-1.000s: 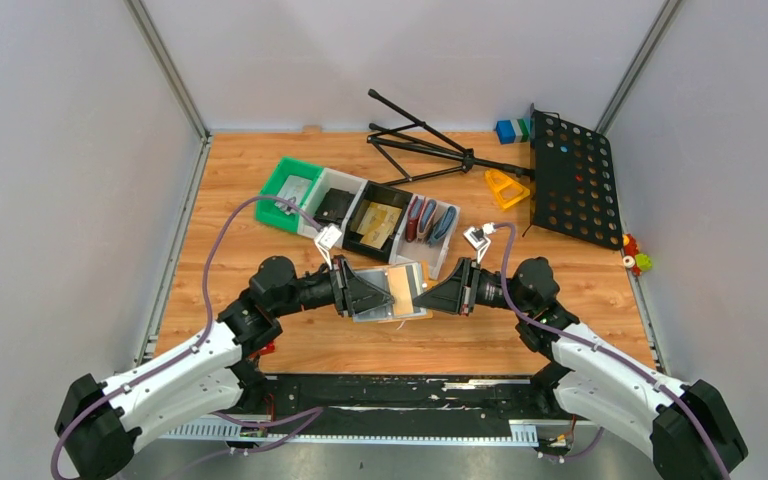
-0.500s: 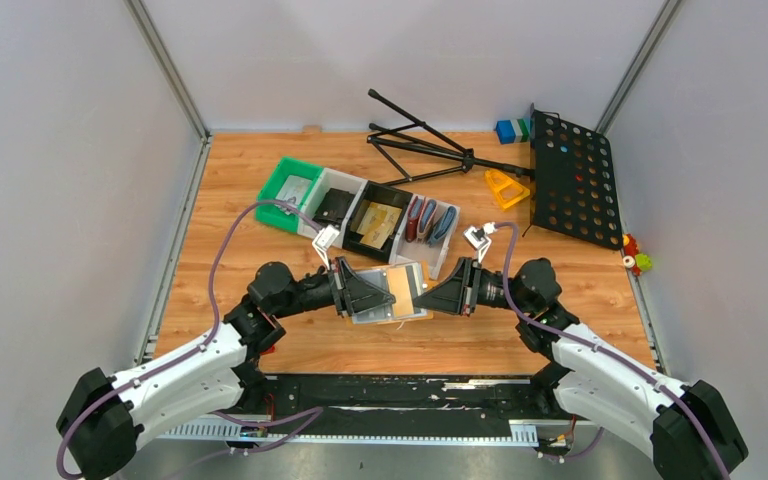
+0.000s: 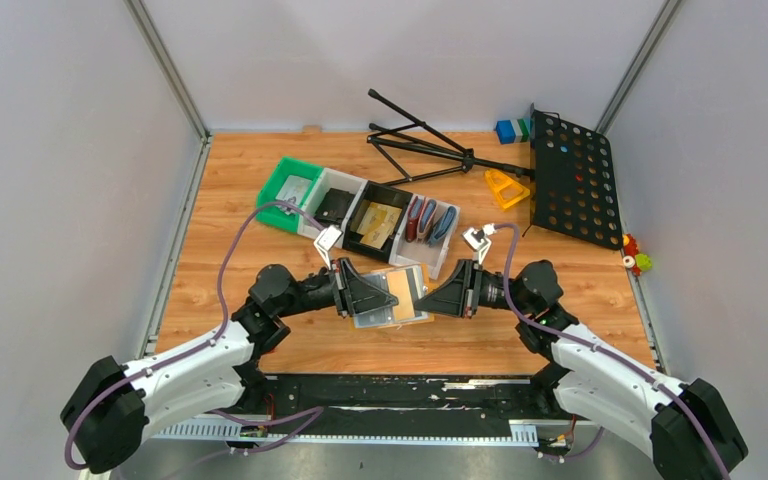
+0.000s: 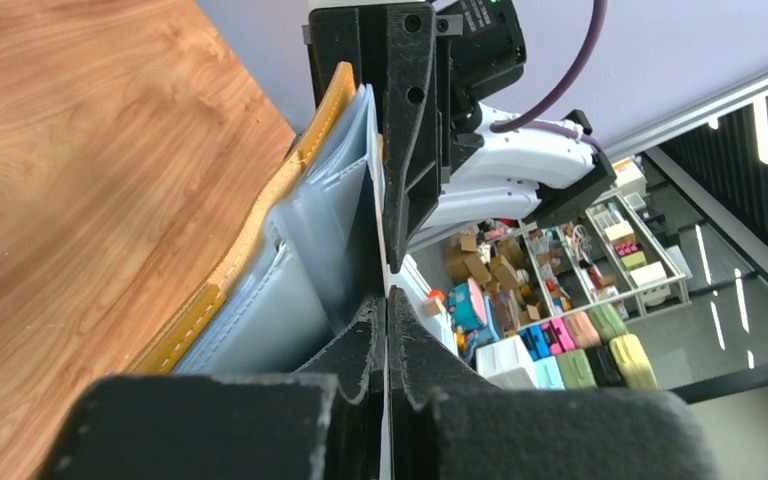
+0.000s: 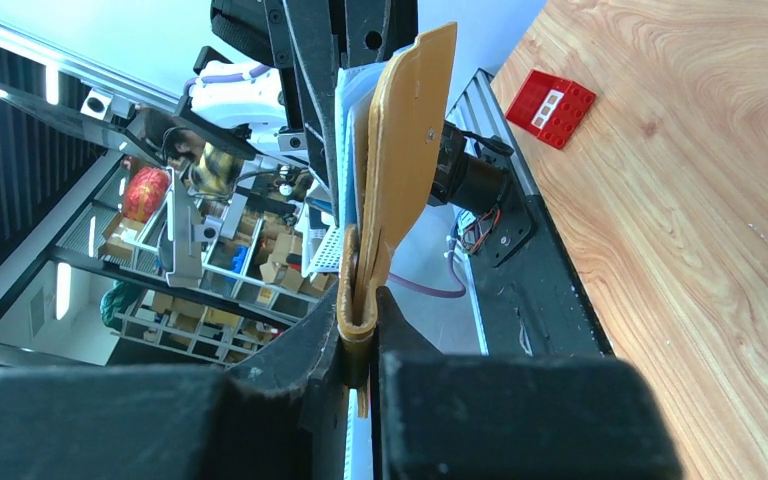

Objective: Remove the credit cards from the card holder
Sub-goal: Remove the credit card from the card holder.

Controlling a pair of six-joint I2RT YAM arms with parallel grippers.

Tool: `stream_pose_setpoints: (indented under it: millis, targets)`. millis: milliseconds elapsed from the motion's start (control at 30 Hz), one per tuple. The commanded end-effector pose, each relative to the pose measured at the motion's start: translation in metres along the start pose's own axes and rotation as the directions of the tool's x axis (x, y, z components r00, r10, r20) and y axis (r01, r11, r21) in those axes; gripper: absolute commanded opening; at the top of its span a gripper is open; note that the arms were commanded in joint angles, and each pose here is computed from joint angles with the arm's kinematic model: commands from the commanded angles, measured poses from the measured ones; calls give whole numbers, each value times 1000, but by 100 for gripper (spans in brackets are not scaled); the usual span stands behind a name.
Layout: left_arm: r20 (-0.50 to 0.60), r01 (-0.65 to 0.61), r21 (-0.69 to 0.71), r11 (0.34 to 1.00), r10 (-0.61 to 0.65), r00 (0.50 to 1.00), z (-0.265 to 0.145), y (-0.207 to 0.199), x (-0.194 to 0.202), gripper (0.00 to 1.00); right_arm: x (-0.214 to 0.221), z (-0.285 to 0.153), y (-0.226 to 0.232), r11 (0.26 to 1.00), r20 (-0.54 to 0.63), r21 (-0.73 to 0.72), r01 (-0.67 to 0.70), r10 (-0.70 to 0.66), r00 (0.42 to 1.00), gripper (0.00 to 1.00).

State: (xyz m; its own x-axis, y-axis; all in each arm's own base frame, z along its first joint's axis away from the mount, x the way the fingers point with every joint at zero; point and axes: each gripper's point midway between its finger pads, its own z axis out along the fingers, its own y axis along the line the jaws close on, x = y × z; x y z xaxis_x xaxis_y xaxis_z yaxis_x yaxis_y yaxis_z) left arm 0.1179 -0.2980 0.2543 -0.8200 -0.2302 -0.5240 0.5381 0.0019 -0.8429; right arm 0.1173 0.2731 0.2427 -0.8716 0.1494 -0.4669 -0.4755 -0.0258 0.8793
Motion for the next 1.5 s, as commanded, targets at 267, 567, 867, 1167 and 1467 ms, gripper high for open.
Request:
stream_pose_setpoints:
  millis: [267, 567, 867, 1167, 1467]
  targets:
    - [26, -49, 17, 999, 48, 999, 3, -10, -10, 0, -5, -7, 5, 999, 73, 12, 48, -49, 996, 15]
    - [16, 2, -13, 1000, -1, 1000, -2, 6, -6, 0, -8, -13, -5, 999, 114, 38, 20, -24, 993, 0]
    - [31, -3, -12, 1000, 3, 1000, -11, 13, -8, 0, -9, -16, -7, 999, 134, 39, 19, -24, 991, 0]
    - [36, 34, 128, 991, -39, 999, -6, 0, -8, 20, -5, -10, 0, 1000, 68, -6, 24, -24, 997, 0]
    - [21, 101, 186, 977, -107, 994, -3, 1, -7, 0, -5, -13, 3, 1000, 80, -5, 26, -26, 996, 0]
